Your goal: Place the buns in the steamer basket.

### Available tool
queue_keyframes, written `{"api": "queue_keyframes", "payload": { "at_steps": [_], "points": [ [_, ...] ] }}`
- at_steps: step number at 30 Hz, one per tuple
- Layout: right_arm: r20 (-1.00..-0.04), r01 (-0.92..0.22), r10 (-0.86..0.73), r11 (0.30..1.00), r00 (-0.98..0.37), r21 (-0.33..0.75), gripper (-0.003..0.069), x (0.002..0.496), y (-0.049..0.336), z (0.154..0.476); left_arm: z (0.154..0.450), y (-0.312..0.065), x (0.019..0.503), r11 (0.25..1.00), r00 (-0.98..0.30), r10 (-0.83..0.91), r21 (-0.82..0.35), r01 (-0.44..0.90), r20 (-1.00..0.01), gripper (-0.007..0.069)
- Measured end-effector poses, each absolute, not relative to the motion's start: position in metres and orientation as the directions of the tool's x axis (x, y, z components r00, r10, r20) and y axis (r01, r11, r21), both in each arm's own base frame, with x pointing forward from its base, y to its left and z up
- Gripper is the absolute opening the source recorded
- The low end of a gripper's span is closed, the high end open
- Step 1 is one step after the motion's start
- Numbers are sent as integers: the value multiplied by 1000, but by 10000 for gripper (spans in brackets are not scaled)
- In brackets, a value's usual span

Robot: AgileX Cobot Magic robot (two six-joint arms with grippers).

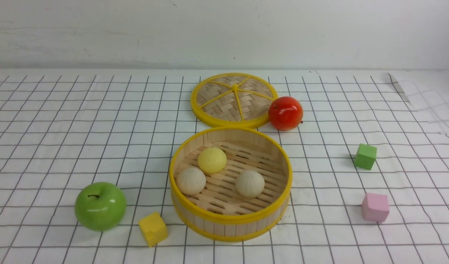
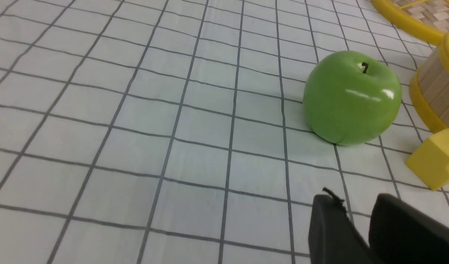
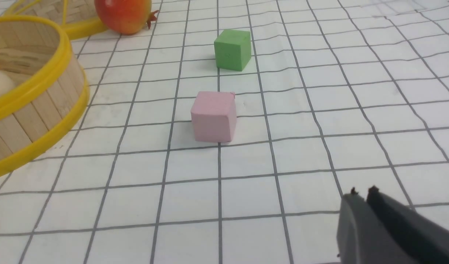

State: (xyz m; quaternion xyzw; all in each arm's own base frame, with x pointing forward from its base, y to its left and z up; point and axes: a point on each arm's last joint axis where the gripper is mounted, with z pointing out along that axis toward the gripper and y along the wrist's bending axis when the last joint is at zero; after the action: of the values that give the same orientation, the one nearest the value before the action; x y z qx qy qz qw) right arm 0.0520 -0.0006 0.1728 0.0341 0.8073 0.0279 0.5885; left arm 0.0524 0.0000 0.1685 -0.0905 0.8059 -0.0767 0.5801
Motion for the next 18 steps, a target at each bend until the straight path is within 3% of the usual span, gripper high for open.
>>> {"api": "queue_keyframes", "payload": {
  "at_steps": [18],
  "points": [
    [-948, 22, 88, 996, -305, 85, 64, 52, -1, 173, 168, 0, 52, 972, -311, -235, -228, -57, -921, 181]
  ]
}}
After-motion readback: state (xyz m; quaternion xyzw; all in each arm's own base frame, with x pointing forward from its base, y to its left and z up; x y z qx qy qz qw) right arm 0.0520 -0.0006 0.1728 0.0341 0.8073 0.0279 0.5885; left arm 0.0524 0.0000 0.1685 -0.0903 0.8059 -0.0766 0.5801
